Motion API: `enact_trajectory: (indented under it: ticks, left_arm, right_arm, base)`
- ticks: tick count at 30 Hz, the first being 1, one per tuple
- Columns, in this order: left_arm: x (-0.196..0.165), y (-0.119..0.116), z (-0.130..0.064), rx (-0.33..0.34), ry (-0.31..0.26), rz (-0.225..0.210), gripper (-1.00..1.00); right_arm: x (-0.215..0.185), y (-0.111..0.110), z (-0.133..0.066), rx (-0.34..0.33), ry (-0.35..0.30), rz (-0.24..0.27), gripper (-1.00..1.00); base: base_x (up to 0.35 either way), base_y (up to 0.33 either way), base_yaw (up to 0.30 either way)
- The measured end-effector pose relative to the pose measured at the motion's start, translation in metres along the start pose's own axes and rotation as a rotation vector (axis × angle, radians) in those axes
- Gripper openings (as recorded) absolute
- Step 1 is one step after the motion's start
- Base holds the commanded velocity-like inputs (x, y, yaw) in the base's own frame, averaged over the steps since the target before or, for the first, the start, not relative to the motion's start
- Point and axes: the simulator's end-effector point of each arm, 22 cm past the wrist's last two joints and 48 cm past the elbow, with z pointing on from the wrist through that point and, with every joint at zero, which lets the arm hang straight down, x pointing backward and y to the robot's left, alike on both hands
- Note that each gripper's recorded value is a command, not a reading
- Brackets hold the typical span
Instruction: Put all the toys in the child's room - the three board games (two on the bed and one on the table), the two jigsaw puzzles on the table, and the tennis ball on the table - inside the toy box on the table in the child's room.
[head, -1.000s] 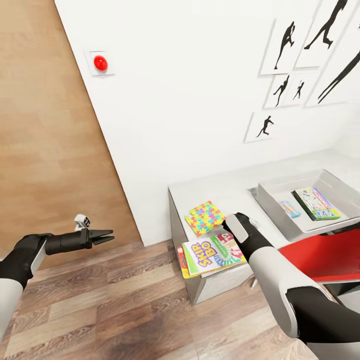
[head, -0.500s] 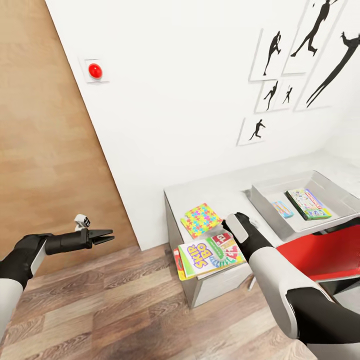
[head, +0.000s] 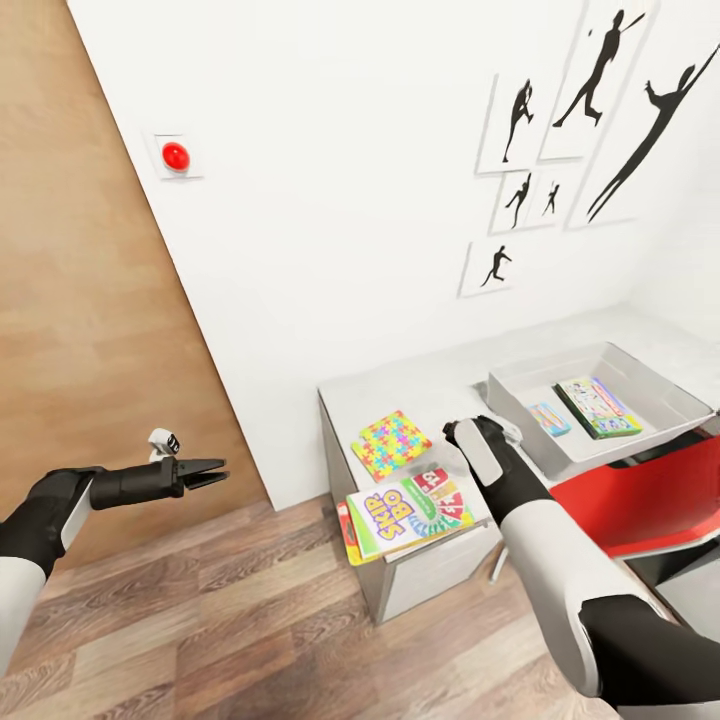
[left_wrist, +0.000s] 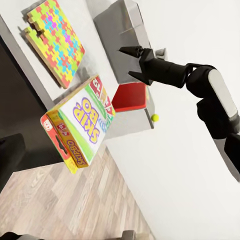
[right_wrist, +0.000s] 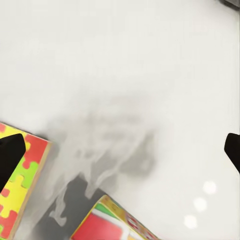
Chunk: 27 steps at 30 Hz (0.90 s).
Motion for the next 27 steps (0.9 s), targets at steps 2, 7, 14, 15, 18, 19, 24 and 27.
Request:
enact_trajectory:
  ticks: [2, 7, 14, 15, 18, 19, 24, 27]
  left_arm:
    - [-0.001, -0.002, 0.0, 0.001, -0.001, 0.003, 1.0]
    - [-0.002, -0.006, -0.001, 0.002, -0.003, 0.01, 1.0]
    - [-0.004, -0.011, -0.002, 0.005, -0.006, 0.02, 1.0]
    - [-0.005, -0.012, -0.003, 0.005, -0.007, 0.021, 1.0]
    - [-0.006, -0.014, -0.003, 0.006, -0.008, 0.026, 1.0]
    - [-0.006, -0.015, -0.003, 0.007, -0.008, 0.027, 1.0]
    - [-0.007, -0.019, -0.004, 0.008, -0.011, 0.034, 1.0]
    - [-0.008, -0.021, -0.005, 0.009, -0.012, 0.039, 1.0]
  right_arm:
    - [-0.001, 0.001, -0.003, -0.007, -0.005, 0.001, 1.0]
    - [-0.001, 0.001, -0.009, -0.022, -0.013, 0.003, 1.0]
    - [-0.006, 0.004, -0.021, -0.048, -0.032, 0.009, 1.0]
    - [-0.005, 0.004, -0.023, -0.053, -0.033, 0.009, 1.0]
    - [-0.003, 0.003, -0.028, -0.065, -0.033, 0.006, 1.0]
    - [-0.002, 0.003, -0.029, -0.068, -0.032, 0.005, 1.0]
    - [-0.001, 0.002, -0.036, -0.083, -0.036, 0.004, 1.0]
    - [0.0, 0.002, -0.04, -0.093, -0.041, 0.007, 1.0]
  base:
    - [0.0, 0.0, -0.1]
    - [0.0, 0.0, -0.102]
    - [0.0, 0.0, -0.103]
    - [0.0, 0.0, -0.103]
    - [0.0, 0.0, -0.103]
    - [0.0, 0.0, -0.104]
    - [0.0, 0.0, -0.104]
    - [0.0, 0.0, -0.104]
